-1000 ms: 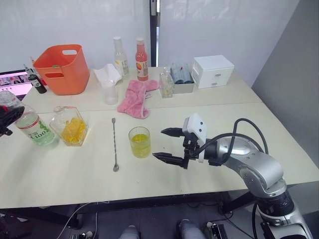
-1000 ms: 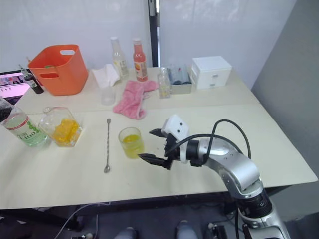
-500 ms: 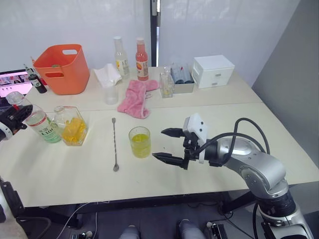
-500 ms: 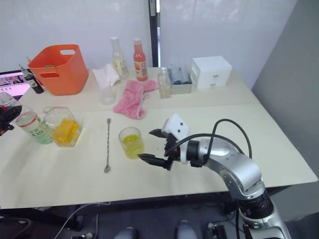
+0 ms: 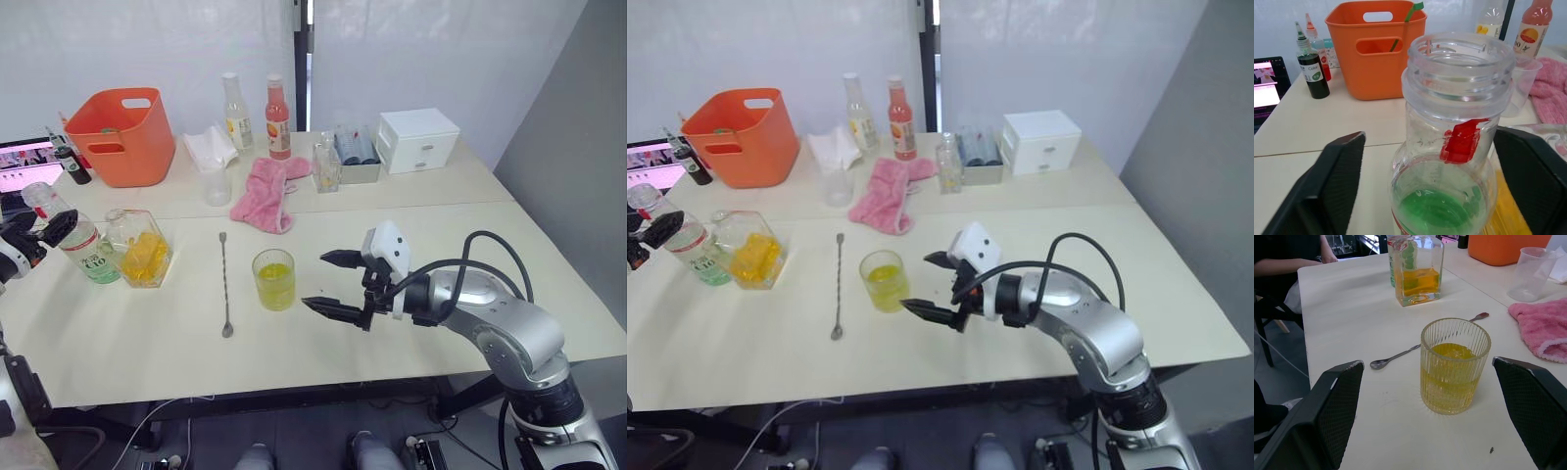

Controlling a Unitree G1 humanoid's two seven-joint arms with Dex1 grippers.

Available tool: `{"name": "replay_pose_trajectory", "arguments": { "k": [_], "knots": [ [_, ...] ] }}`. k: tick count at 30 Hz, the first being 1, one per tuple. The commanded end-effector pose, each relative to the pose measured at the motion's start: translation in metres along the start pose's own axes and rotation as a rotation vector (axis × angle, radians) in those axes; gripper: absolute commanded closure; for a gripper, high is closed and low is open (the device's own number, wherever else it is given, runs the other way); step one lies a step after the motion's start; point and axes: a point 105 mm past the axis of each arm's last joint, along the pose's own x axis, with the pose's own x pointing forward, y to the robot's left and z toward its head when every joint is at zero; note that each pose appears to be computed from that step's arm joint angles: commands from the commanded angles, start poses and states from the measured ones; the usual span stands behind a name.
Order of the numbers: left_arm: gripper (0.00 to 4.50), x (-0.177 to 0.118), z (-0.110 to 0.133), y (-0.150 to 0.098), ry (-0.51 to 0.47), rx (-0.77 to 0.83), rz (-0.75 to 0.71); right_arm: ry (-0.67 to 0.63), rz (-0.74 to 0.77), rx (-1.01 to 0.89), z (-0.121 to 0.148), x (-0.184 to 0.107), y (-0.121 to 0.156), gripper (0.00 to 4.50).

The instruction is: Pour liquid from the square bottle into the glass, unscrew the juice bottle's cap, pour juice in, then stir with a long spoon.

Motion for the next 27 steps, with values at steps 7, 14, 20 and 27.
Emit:
{"name": "replay_pose_trajectory", "arguments": {
  "k": [7,14,20,27],
  "knots": [
    [0.05,-0.036,0.026,0.02,-0.064,-0.004,-0.043,-0.009,-0.112,-0.021,0.008,-0.033,-0.019,0.0],
    [0.05,-0.089,0.013,0.03,0.01,-0.054,-0.146,0.055,-0.328,0.015,-0.01,-0.093,-0.051,0.0],
    [0.05,-0.127,-0.019,0.023,0.121,0.015,-0.19,0.11,-0.529,0.064,-0.037,-0.148,-0.067,0.0],
    [0.05,-0.163,-0.056,-0.001,0.203,0.09,-0.178,0.169,-0.744,0.134,-0.078,-0.214,-0.069,0.0]
  ]
}}
